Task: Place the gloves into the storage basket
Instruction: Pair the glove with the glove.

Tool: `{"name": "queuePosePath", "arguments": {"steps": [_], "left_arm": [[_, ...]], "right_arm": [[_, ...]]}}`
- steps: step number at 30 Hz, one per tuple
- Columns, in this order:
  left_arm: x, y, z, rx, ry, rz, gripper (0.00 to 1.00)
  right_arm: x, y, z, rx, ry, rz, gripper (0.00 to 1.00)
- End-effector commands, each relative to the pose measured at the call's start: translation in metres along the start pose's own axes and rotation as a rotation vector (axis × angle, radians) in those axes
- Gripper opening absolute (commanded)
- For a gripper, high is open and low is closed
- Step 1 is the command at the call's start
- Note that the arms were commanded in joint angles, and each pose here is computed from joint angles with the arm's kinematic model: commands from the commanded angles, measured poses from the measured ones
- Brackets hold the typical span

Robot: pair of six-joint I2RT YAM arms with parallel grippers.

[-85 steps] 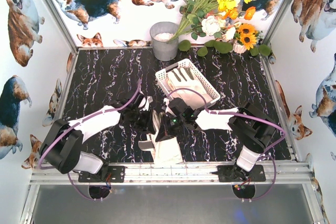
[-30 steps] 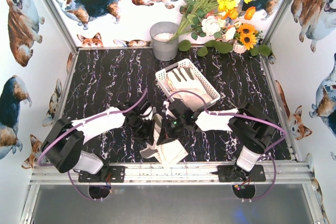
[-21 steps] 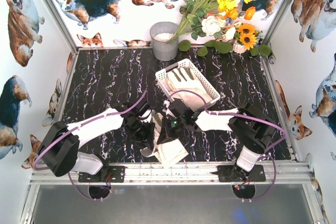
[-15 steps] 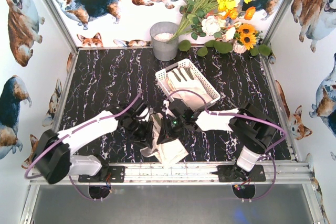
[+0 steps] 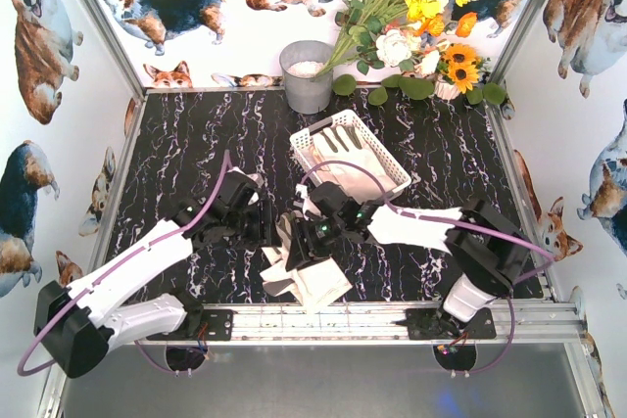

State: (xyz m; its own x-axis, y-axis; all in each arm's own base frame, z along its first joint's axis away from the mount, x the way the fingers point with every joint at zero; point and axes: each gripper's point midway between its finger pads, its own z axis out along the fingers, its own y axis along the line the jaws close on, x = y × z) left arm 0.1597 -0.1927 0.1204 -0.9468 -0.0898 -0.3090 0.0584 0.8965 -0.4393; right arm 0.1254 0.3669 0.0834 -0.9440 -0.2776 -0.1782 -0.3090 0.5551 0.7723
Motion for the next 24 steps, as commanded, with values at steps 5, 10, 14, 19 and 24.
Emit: {"name": "queuePosePath", "arguments": {"steps": [5,10,14,19,24], "left_arm": [[-0.025,-0.010,0.020,0.087,-0.152,-0.119,0.43],[-0.025,-0.008,0.034,0.093,-0.142,-0.126,0.35],[-0.026,-0.005,0.041,0.086,-0.143,-0.135,0.28],[-0.029,-0.011,0.035,0.098,-0.142,-0.136,0.26],[-0.032,-0.015,0.019,0.094,-0.146,-0.134,0.26]], "right_arm": [[-0.001,0.012,-0.028,0.066,-0.024,-0.108,0.30],[0.005,0.015,-0.020,0.042,0.009,-0.098,0.18],[0.003,0.020,-0.012,0.019,0.019,-0.094,0.12],[0.000,0.023,-0.007,0.007,0.024,-0.093,0.08],[-0.001,0.024,-0.002,-0.015,0.040,-0.079,0.05]]}}
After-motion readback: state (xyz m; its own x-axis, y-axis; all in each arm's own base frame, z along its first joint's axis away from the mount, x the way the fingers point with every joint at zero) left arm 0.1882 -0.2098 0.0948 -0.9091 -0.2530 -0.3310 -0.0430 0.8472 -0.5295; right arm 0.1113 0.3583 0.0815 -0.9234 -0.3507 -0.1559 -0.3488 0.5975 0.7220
